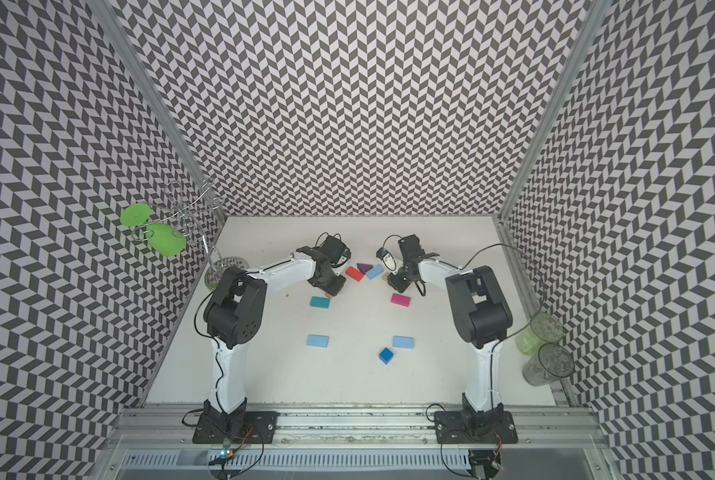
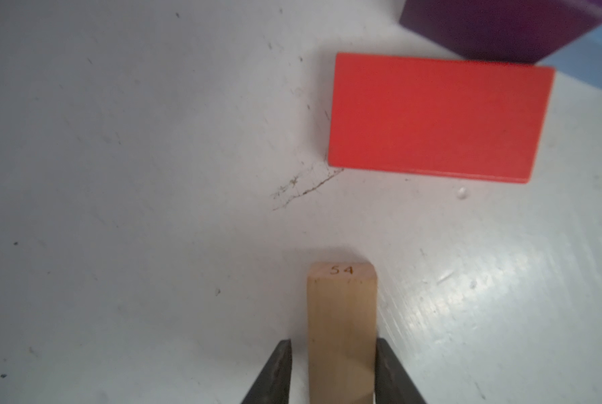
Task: Assemble a heart with building blocks
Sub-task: Assemble the building block at the center of the board.
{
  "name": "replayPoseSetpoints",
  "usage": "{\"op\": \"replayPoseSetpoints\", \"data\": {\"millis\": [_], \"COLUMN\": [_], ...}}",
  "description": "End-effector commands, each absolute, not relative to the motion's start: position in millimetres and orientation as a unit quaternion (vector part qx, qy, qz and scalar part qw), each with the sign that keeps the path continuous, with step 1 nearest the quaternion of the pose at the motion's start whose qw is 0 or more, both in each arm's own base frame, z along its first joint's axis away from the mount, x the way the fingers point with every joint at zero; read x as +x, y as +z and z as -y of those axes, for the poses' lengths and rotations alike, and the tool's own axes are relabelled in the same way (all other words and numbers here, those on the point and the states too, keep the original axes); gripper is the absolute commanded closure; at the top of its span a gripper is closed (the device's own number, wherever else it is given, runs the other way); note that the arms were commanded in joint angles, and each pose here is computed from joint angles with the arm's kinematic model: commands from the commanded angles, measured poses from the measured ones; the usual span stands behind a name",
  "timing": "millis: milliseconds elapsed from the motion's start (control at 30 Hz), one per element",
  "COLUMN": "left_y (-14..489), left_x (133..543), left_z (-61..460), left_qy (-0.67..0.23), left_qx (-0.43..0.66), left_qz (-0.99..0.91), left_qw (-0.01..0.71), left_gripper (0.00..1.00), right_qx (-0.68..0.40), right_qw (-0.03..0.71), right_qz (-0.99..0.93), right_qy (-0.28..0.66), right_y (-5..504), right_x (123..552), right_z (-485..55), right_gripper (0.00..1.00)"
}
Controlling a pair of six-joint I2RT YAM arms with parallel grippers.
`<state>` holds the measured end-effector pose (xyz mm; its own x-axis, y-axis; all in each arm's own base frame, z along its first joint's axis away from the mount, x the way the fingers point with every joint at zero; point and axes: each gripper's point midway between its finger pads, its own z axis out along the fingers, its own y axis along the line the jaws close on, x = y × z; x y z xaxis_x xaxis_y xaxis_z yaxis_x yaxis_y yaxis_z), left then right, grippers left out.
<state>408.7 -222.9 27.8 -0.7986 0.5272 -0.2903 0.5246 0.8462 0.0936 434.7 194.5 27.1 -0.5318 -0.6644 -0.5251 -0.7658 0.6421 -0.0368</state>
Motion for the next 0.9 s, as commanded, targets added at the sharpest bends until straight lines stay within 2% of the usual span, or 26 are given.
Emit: {"op": "replayPoseSetpoints", "data": {"millis": [0, 200, 367, 867], "left_y": [41, 40, 34, 36], "left_x": [405, 401, 401, 428], "left_z": [217, 216, 219, 236], "left_qy": [0.009, 0.007, 0.002, 0.008], "left_qx": [0.274, 0.277, 0.28, 0.295], "left_qz": [-0.949, -0.949, -0.949, -0.94], "left_qw": [0.154, 0.149, 0.141, 0.173], "left_gripper": [0.6, 0.64, 0.78, 0.83], "right_qx": [-0.408, -0.408, -0.407, -0.399], "right_qw": [0.245, 0.245, 0.244, 0.246], "right_qz": [-0.873, -0.874, -0.874, -0.878], "right_qy": [0.105, 0.104, 0.104, 0.099], "right_y": [20, 19, 18, 16], "right_x": [431, 432, 433, 441], "right_z": [-197, -197, -197, -200], "right_gripper": [1.0, 1.0, 1.0, 1.0]}}
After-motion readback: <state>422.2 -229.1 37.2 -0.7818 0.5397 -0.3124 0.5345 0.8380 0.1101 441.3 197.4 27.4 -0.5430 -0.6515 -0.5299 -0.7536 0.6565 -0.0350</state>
